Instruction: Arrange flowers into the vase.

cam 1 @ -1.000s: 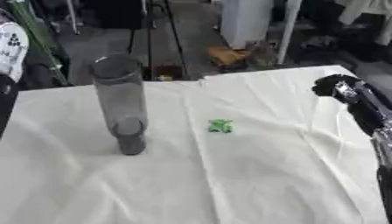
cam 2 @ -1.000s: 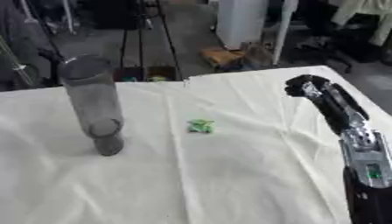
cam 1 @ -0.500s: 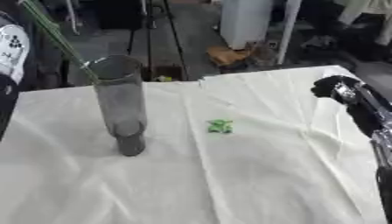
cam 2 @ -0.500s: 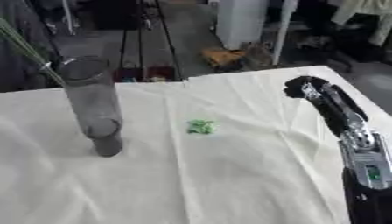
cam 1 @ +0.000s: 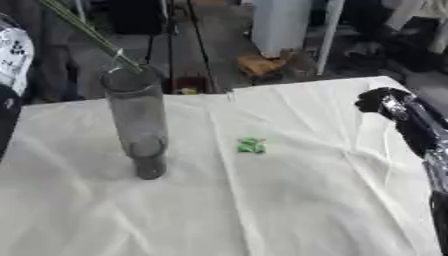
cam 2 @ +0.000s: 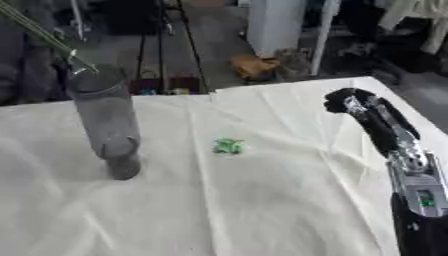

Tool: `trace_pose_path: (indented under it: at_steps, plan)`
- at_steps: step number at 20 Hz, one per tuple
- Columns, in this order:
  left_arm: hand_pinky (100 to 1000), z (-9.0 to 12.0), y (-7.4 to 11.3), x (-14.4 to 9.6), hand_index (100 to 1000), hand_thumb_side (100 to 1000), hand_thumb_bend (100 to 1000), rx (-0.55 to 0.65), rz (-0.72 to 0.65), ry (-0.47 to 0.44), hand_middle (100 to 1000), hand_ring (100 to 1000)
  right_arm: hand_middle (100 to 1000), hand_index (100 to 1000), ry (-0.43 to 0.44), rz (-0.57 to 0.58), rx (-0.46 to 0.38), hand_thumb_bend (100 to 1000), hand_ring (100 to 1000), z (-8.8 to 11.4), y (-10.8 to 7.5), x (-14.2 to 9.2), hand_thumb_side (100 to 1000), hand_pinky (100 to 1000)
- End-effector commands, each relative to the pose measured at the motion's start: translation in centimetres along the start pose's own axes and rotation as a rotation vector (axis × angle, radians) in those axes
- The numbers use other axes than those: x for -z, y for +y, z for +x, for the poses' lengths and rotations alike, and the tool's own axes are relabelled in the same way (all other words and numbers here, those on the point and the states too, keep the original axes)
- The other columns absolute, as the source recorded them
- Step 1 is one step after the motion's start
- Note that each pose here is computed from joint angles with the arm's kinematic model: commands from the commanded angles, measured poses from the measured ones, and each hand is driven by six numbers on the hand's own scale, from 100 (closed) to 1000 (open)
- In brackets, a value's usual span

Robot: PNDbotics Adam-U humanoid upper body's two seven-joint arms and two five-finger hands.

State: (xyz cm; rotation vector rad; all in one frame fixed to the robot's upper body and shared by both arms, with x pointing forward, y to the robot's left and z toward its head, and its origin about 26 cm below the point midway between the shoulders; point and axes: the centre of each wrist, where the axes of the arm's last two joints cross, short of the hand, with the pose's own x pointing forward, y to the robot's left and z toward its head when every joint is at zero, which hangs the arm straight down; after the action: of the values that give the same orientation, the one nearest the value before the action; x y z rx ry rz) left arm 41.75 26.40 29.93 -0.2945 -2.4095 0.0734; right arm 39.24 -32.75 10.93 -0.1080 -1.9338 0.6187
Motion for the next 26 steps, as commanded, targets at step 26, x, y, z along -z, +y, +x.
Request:
trace_pose_path:
  at_steps: [26]
  plan:
    - [100,-0.1,1.7,0.8,100,616,940,0.351,-0.017,-0.081,100,100,530,712,-0.030,0.001,-0.034,100,750,1.1,-0.9,0.5,821,793]
